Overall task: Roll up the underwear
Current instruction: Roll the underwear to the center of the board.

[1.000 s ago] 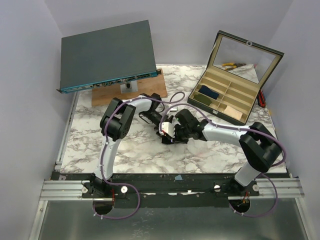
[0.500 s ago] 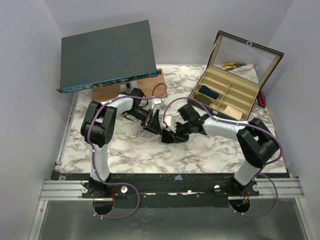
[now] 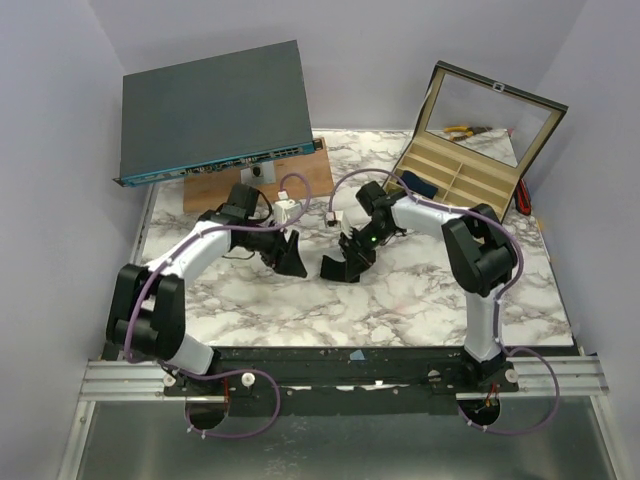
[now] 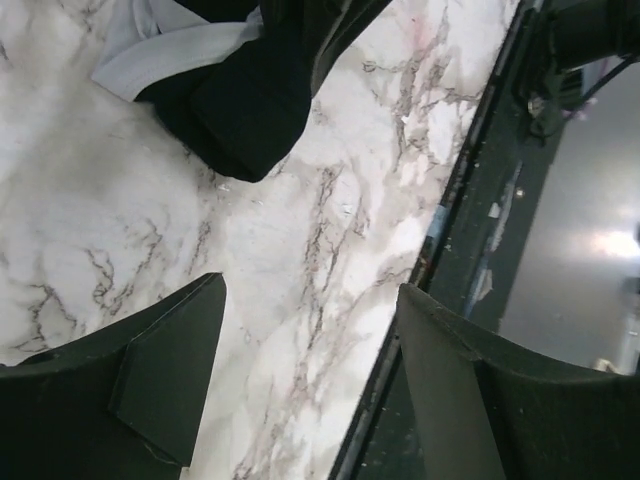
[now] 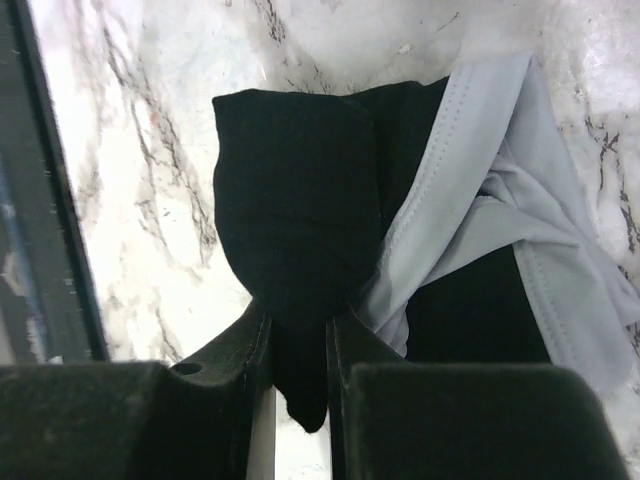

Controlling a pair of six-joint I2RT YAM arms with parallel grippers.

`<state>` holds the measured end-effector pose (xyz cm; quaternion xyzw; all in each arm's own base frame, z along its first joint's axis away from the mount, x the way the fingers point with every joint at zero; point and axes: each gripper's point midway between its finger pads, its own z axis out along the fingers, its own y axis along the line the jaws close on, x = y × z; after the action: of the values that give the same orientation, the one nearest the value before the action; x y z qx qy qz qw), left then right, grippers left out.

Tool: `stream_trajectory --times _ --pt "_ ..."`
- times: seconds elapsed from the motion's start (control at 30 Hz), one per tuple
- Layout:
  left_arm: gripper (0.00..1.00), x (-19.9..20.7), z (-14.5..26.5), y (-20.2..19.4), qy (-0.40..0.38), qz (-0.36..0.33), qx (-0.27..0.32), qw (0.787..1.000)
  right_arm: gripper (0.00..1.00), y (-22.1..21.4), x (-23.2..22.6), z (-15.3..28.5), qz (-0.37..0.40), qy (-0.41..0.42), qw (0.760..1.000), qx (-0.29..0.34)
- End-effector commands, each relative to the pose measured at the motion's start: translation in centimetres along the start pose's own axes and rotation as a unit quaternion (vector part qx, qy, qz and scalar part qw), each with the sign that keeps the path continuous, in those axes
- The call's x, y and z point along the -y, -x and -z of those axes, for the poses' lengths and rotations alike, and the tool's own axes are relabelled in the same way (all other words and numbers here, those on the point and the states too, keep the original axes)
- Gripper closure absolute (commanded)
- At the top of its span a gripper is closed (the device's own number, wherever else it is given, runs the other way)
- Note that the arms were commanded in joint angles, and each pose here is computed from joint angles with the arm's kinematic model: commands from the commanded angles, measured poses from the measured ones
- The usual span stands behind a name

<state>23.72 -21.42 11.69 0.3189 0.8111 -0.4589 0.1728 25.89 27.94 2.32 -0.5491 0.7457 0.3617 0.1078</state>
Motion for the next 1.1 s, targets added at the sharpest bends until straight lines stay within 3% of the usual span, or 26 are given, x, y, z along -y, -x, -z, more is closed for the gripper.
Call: stream_trajectory --times 0.0,0.3,0.53,0.7,1.07 --pt "0.28 0.0 -0.1 1.8 0.069 -0.134 0.033 0.988 0.99 -4.7 -1.8 -0.8 -0.100 0.098 0.988 -0.066" --pt "0.25 2.6 -5.1 2.3 0.133 -0.325 -0.012 0.936 0.99 -8.2 -2.6 -0.8 -0.167 0.185 0.964 -0.096" --pt "0.22 3.8 -9.4 1.2 0.114 -0.376 -0.054 0.918 0.99 -9.4 -3.2 -0.3 -0.173 0.203 0.958 -0.102" --pt "0.20 4.2 -12.1 0.0 0.112 -0.431 -0.081 0.892 0.99 -9.9 -3.3 -0.2 -0.174 0.207 0.957 -0.106" --pt "0.24 3.5 -14.9 -1.0 0.111 -0.450 -0.108 0.880 0.99 -10.4 -3.3 -0.3 -0.176 0.210 0.956 -0.101"
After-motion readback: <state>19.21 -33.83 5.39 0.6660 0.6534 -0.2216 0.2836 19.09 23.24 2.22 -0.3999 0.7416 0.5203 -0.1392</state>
